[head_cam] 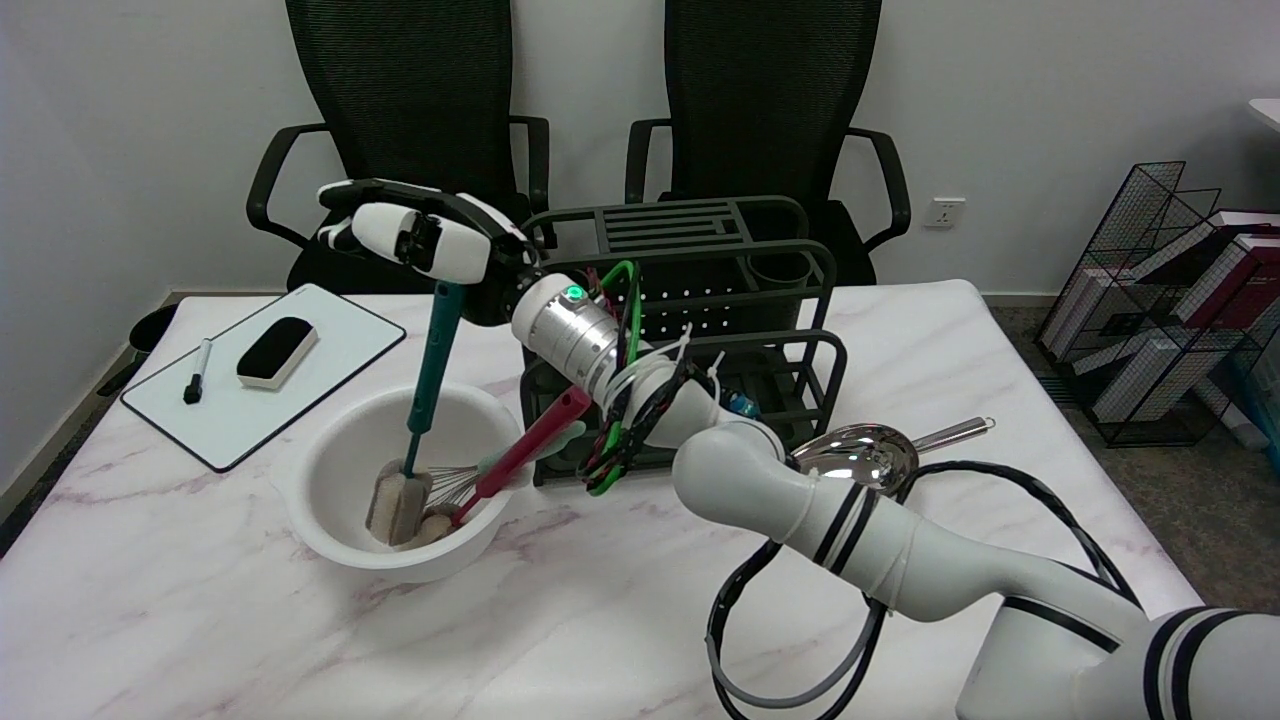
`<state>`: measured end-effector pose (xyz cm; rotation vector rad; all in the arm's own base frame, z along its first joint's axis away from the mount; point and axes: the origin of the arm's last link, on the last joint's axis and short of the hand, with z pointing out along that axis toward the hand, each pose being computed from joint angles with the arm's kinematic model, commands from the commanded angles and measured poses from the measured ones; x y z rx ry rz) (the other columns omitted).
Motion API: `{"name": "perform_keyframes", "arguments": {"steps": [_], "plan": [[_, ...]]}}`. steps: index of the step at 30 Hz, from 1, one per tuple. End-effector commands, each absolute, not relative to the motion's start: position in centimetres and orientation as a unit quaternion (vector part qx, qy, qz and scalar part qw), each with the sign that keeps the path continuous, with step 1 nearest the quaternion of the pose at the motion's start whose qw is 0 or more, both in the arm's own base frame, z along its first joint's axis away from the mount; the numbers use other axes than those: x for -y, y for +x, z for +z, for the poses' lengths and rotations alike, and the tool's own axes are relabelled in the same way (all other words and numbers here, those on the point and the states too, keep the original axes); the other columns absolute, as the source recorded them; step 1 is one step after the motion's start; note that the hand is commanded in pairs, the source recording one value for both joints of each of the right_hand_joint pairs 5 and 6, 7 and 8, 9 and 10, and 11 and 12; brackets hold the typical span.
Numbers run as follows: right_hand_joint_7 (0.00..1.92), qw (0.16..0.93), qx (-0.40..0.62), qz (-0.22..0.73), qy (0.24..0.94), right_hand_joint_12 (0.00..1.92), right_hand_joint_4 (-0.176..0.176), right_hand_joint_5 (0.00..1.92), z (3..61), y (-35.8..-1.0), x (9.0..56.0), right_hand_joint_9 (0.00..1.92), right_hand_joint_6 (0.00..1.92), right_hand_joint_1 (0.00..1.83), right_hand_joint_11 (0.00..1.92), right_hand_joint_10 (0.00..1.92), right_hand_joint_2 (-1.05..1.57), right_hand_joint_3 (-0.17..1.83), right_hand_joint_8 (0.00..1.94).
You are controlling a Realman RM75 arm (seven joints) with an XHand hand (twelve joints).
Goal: Place the blue sponge bottle brush into the mixing bowl.
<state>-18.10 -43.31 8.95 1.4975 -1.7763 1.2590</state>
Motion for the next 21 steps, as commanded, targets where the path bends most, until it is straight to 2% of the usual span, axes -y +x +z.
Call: {"name": "perform_keyframes", "arguments": {"steps": [1,11,21], "plan": [[1.0,0.229,0.622,0.492,0.564,0.41,0.0,0.74,10.8,-16.5,42.5,0.68,0.74,1.04,0.41,0.68,0.16,1.49,1.0],[1.07,0.194,0.548,0.546,0.603,0.5,0.0,0.8,14.3,-13.1,40.2,0.81,0.8,1.05,0.5,0.81,0.36,1.3,1.07],[1.11,0.2,0.491,0.59,0.608,0.51,0.0,0.84,18.5,-12.5,38.3,0.87,0.84,1.04,0.51,0.87,0.49,1.21,1.11]]}}
